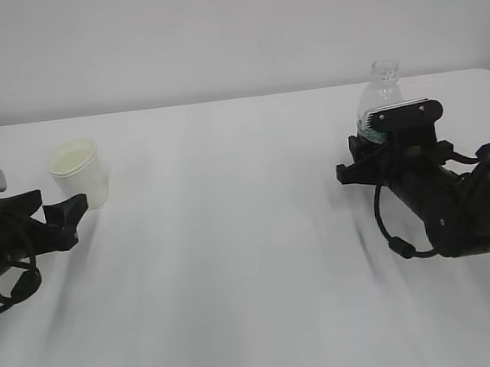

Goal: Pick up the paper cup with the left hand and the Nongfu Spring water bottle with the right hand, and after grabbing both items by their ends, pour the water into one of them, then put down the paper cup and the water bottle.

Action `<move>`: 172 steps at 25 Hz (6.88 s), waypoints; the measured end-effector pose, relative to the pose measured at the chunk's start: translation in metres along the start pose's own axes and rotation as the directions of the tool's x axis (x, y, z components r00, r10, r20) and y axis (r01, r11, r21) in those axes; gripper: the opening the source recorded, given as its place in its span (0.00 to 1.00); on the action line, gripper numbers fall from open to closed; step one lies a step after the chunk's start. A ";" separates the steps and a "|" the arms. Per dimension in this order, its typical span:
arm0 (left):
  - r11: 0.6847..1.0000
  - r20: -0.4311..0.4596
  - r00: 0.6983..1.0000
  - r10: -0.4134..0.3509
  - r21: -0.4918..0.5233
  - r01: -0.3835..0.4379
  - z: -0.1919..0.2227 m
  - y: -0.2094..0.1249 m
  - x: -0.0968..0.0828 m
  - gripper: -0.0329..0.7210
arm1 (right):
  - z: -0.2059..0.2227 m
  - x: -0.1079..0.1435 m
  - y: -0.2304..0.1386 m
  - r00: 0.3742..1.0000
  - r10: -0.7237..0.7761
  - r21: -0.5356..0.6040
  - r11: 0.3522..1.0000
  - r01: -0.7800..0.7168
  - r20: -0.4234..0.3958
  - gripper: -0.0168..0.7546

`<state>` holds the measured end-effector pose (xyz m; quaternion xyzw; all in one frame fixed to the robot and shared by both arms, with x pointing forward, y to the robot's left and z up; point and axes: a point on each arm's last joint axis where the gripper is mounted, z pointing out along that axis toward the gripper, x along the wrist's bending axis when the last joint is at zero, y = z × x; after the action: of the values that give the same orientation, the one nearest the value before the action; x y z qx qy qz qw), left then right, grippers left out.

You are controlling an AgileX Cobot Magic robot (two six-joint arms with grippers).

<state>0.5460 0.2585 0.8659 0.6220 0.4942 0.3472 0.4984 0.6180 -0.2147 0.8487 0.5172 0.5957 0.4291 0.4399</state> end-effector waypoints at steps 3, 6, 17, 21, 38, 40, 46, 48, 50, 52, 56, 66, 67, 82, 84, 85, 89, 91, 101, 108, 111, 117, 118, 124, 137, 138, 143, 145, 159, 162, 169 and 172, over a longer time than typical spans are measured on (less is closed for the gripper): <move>1.000 0.000 1.000 0.000 0.000 0.000 0.000 0.000 0.000 0.76 | 0.000 0.000 0.000 1.000 0.000 0.000 1.000 0.000 0.000 0.55; 1.000 0.000 1.000 0.000 0.000 0.000 0.000 0.000 0.000 0.76 | 0.000 0.000 -0.001 1.000 0.000 0.000 1.000 0.000 0.000 0.55; 1.000 0.000 1.000 0.000 0.000 0.000 0.000 0.000 0.000 0.76 | 0.002 0.000 -0.005 1.000 -0.003 -0.001 1.000 0.003 0.002 0.55; 1.000 0.000 1.000 0.000 0.000 0.000 0.000 0.000 0.000 0.76 | 0.002 0.000 -0.005 1.000 -0.003 -0.001 1.000 0.003 0.002 0.55; 1.000 0.000 1.000 0.000 0.000 0.000 0.000 0.000 0.000 0.76 | 0.002 0.003 -0.005 0.999 -0.022 -0.007 1.000 0.022 -0.027 0.68; 1.000 0.000 1.000 0.000 0.000 0.000 0.000 0.000 0.000 0.76 | 0.002 0.003 -0.005 0.999 -0.022 -0.011 1.000 0.022 -0.026 0.68; 1.000 0.000 1.000 0.000 0.000 0.000 0.000 0.000 0.000 0.76 | 0.000 0.003 -0.005 0.999 -0.023 -0.017 1.000 0.023 -0.025 0.68; 1.000 0.000 1.000 0.000 0.000 0.000 0.000 0.000 0.000 0.76 | -0.003 0.002 -0.007 0.999 -0.026 -0.027 0.999 0.025 -0.021 0.69; 1.000 0.000 1.000 0.000 0.000 0.000 0.000 0.000 0.000 0.76 | -0.006 0.001 -0.008 0.999 -0.029 -0.040 0.999 0.028 -0.017 0.70; 1.000 0.000 1.000 0.000 0.000 0.000 0.000 0.000 0.000 0.76 | -0.009 0.000 -0.009 0.999 -0.031 -0.053 0.998 0.030 -0.014 0.70; 1.000 0.000 1.000 0.000 0.000 0.000 0.000 0.000 0.000 0.76 | -0.009 0.000 -0.008 0.999 -0.031 -0.065 0.997 0.030 -0.012 0.73; 1.000 0.000 1.000 0.002 0.000 -0.002 0.000 0.000 0.000 0.75 | -0.009 0.000 -0.008 0.999 -0.031 -0.068 0.997 0.030 -0.013 0.81; 1.000 0.000 1.000 0.002 0.000 -0.002 0.000 0.000 0.000 0.75 | -0.009 0.000 -0.008 0.999 -0.031 -0.068 0.997 0.030 -0.013 0.81; 1.000 0.000 1.000 0.002 0.000 -0.002 0.000 0.000 0.000 0.75 | -0.033 -0.007 -0.007 1.000 -0.027 -0.030 0.999 0.027 0.009 0.82; 1.000 0.000 1.000 0.002 0.000 -0.002 0.000 0.000 0.000 0.75 | -0.039 -0.009 -0.007 1.000 -0.028 -0.021 0.999 0.028 0.011 0.82; 1.000 0.000 1.000 0.002 0.000 -0.002 0.000 0.000 0.000 0.75 | -0.041 -0.009 -0.006 1.000 -0.028 -0.021 0.999 0.028 0.011 0.82; 1.000 0.000 1.000 0.016 0.000 -0.016 0.000 0.000 0.000 0.75 | -0.048 -0.010 -0.003 1.000 -0.028 -0.021 0.999 0.028 0.011 0.82; 1.000 -0.002 1.000 0.019 0.000 -0.019 0.000 0.000 0.000 0.75 | -0.049 -0.011 -0.002 1.000 -0.028 -0.022 0.999 0.029 0.009 0.82; 1.000 -0.061 0.998 0.021 0.006 -0.020 -0.021 0.004 0.001 0.75 | -0.071 -0.015 0.006 1.000 -0.023 -0.022 0.999 0.023 0.001 0.82; 0.999 -0.089 0.996 0.027 0.026 -0.025 -0.034 0.002 0.001 0.75 | -0.086 -0.017 0.011 1.000 -0.023 -0.021 1.000 0.023 -0.002 0.82; 1.000 -0.107 0.994 0.020 0.016 -0.018 -0.041 0.006 0.001 0.75 | -0.089 -0.017 0.012 1.000 -0.028 -0.020 0.999 0.028 -0.014 0.82; 0.998 -0.135 0.991 0.014 -0.055 -0.022 -0.055 0.025 0.001 0.75 | -0.095 -0.017 0.019 0.999 -0.025 0.007 1.000 0.025 -0.031 0.81; 0.997 -0.137 0.991 0.015 -0.075 -0.025 -0.057 0.030 0.001 0.75 | -0.096 -0.017 0.023 0.999 -0.023 0.001 1.000 0.023 -0.031 0.81; 0.987 -0.141 0.990 0.021 -0.153 -0.043 -0.068 0.057 -0.002 0.75 | -0.104 -0.019 0.044 0.999 -0.007 -0.022 1.000 0.006 -0.038 0.81; 0.977 -0.167 0.986 0.020 -0.205 -0.055 -0.106 0.101 -0.007 0.75 | -0.124 -0.022 0.074 0.998 -0.013 -0.017 1.000 0.012 -0.059 0.79; 0.977 -0.169 0.985 0.020 -0.208 -0.055 -0.109 0.104 -0.008 0.75 | -0.126 -0.022 0.077 0.998 -0.016 -0.018 1.000 0.015 -0.061 0.79; 0.972 -0.176 0.984 0.016 -0.227 -0.056 -0.124 0.115 -0.010 0.75 | -0.134 -0.023 0.086 0.997 -0.025 -0.013 1.000 0.024 -0.070 0.79; 0.969 -0.178 0.984 0.015 -0.241 -0.059 -0.132 0.122 -0.012 0.75 | -0.137 -0.024 0.091 0.997 -0.027 -0.025 0.999 0.025 -0.071 0.79; 0.969 -0.195 0.981 -0.009 -0.245 -0.040 -0.185 0.150 -0.021 0.75 | -0.162 -0.028 0.116 0.994 -0.047 -0.039 0.998 0.044 -0.094 0.79; 0.970 -0.196 0.981 -0.009 -0.240 -0.039 -0.195 0.157 -0.023 0.75 | -0.171 -0.029 0.123 0.994 -0.044 -0.050 0.998 0.039 -0.099 0.79; 0.970 -0.197 0.980 -0.010 -0.242 -0.038 -0.220 0.163 -0.028 0.75 | -0.193 -0.032 0.139 0.992 -0.041 -0.062 0.997 0.034 -0.119 0.79; 0.967 -0.198 0.980 -0.010 -0.252 -0.041 -0.233 0.164 -0.030 0.75 | -0.204 -0.034 0.145 0.991 -0.042 -0.069 0.997 0.034 -0.128 0.79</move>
<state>0.3664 0.2912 1.0863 0.5190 0.4877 0.4716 0.5200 0.4577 -0.2456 1.0413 0.4619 0.6182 0.4727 0.4254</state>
